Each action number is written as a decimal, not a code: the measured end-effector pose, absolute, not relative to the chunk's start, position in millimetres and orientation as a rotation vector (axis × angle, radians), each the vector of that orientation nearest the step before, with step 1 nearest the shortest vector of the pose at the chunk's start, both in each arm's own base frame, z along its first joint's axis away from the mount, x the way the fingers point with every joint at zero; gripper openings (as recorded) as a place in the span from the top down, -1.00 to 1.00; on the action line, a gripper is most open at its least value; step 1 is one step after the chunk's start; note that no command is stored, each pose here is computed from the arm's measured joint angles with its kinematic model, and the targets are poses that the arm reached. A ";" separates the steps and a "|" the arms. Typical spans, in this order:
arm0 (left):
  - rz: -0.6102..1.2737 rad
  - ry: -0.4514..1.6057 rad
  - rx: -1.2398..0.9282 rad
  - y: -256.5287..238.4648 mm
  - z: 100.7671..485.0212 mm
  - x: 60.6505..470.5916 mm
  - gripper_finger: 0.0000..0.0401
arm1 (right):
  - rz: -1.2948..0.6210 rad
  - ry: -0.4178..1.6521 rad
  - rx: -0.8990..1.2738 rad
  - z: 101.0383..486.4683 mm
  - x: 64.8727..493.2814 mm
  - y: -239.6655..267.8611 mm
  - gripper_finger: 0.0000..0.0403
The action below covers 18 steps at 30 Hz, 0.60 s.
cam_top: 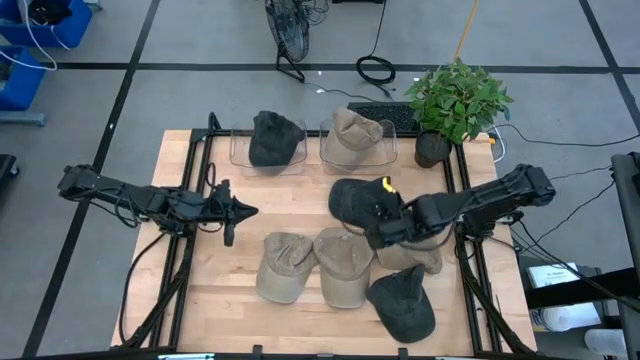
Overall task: Pick & Place hat
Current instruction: Put the brown cap into the right transparent bin
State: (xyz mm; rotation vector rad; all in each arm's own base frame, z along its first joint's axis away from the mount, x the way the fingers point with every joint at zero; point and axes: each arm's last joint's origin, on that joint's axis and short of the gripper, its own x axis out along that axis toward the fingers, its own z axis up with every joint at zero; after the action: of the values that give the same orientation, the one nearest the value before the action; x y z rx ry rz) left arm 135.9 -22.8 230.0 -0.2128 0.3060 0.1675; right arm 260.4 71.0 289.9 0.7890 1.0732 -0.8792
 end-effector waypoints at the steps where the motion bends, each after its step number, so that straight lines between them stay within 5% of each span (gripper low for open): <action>1: 0.162 0.315 -0.204 -22.9 229.3 135.7 0.97 | -0.858 1.072 0.803 288.6 262.2 74.6 1.00; 9: 0.151 0.362 -0.187 -20.4 225.4 134.9 0.93 | -0.767 1.000 0.941 264.9 272.7 90.6 0.94; 18: 0.184 0.370 -0.217 -15.8 224.3 135.1 0.93 | -0.733 0.960 0.885 208.6 269.2 82.8 0.36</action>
State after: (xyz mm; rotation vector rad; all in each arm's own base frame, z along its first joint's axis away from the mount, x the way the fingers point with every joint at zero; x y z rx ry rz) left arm 135.1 -15.8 224.3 -0.2172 0.3701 0.1844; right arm 269.2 82.8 208.6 0.8849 0.9597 -0.7333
